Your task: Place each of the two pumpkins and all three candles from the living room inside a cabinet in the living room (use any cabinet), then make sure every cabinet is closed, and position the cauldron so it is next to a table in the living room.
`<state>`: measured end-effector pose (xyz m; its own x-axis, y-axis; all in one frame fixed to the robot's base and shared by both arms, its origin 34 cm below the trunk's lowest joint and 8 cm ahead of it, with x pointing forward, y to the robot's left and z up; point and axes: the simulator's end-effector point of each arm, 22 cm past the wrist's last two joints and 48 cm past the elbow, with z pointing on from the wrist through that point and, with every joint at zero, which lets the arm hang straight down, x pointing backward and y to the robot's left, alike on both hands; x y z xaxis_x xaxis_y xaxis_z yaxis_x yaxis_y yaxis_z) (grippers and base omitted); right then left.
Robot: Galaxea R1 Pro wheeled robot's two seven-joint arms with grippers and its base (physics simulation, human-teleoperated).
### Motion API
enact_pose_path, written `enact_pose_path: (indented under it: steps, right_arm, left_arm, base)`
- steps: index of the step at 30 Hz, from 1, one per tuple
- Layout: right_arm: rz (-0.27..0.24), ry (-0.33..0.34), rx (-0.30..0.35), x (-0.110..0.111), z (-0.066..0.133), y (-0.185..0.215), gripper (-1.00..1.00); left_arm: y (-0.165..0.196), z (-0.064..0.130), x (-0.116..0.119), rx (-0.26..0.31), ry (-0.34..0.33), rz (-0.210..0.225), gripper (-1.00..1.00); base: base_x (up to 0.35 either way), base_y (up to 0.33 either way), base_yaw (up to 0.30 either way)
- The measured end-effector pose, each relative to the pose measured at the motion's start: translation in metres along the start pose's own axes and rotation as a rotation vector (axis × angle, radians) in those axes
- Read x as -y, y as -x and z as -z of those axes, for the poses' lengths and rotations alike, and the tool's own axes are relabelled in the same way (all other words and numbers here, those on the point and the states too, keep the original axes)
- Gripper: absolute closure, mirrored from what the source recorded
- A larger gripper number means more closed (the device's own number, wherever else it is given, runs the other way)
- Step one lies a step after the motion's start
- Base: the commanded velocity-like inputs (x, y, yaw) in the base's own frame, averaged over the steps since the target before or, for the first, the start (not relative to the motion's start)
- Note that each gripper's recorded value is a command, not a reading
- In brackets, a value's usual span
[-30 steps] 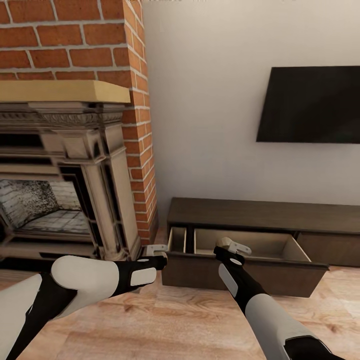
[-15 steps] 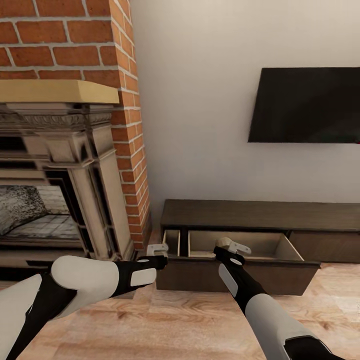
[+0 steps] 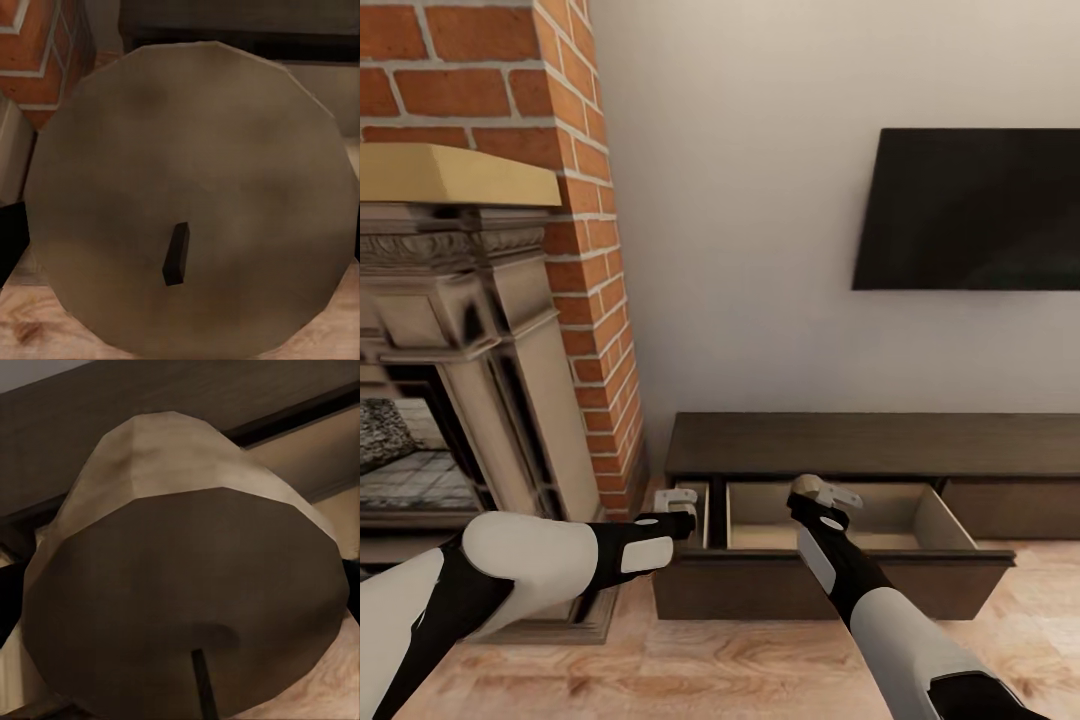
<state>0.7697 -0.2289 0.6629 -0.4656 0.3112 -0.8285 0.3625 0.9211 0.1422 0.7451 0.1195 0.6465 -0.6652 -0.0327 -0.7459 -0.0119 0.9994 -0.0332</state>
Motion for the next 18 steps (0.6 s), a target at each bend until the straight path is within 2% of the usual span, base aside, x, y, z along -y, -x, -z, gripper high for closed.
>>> enact_pose_path:
  steps: [4,12,18]
  right_arm:
    - [0.0,0.0,0.0,-0.0005,0.0001,-0.0001,1.0]
    - [0.0,0.0,0.001,-0.0005,0.0,-0.0001,1.0]
    - [-0.002,0.001,0.001,-0.0006,0.0005,0.0008,1.0]
  left_arm:
    - [0.0,-0.0001,0.0001,0.0,0.0,0.0,1.0]
    - [-0.0015,0.0008,0.0058,-0.001,-0.009,-0.008,1.0]
    - [-0.0006,0.0021,0.0098,0.002,-0.014,-0.008,1.0]
  base:
    - [0.311,-0.119,0.0]
    - [0.229,-0.256,-0.001]
    - [0.187,-0.262,-0.183]
